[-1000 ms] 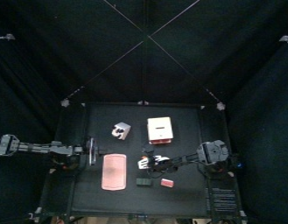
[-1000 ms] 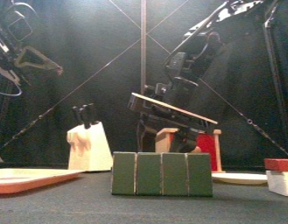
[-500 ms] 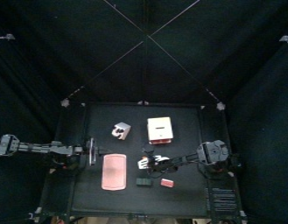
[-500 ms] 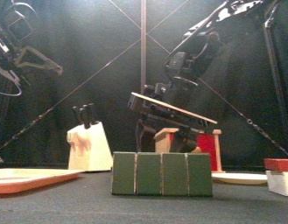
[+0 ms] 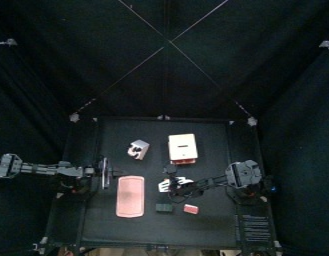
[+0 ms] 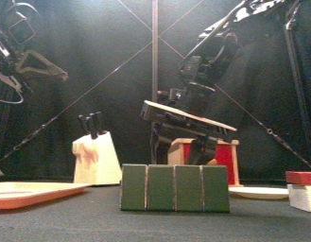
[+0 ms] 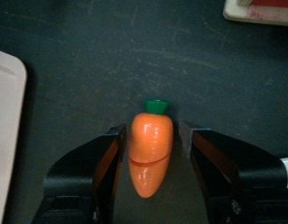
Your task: Put carrot above sushi roll
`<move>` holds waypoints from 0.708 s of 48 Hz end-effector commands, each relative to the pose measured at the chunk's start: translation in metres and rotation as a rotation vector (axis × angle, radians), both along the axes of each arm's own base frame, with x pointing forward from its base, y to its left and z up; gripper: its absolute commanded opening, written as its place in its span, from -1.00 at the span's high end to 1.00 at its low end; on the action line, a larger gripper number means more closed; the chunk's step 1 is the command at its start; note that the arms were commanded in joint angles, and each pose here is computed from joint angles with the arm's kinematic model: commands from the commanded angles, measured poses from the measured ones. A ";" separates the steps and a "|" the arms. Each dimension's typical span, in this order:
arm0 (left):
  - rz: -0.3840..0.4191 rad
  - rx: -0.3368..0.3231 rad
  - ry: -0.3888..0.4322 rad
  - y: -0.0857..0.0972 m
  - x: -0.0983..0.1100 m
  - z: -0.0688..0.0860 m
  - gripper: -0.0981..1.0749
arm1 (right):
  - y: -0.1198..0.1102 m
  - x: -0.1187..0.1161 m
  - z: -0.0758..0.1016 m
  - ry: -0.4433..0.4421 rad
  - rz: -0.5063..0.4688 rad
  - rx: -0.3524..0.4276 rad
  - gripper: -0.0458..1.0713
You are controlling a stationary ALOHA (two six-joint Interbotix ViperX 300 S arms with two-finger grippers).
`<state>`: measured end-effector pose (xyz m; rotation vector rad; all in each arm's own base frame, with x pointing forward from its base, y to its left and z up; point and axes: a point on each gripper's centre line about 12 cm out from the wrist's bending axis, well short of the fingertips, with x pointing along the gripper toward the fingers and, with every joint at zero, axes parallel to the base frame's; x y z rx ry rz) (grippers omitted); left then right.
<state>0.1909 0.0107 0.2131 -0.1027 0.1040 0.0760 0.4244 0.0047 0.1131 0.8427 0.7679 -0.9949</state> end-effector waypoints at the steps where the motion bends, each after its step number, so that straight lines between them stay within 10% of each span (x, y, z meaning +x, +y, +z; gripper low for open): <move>1: 0.001 0.001 -0.017 0.000 0.002 0.005 0.86 | 0.000 0.006 0.031 -0.078 0.005 0.003 -0.62; 34: 0.001 0.001 -0.015 0.000 0.002 0.005 0.86 | 0.001 0.006 0.036 -0.089 0.009 0.003 -0.62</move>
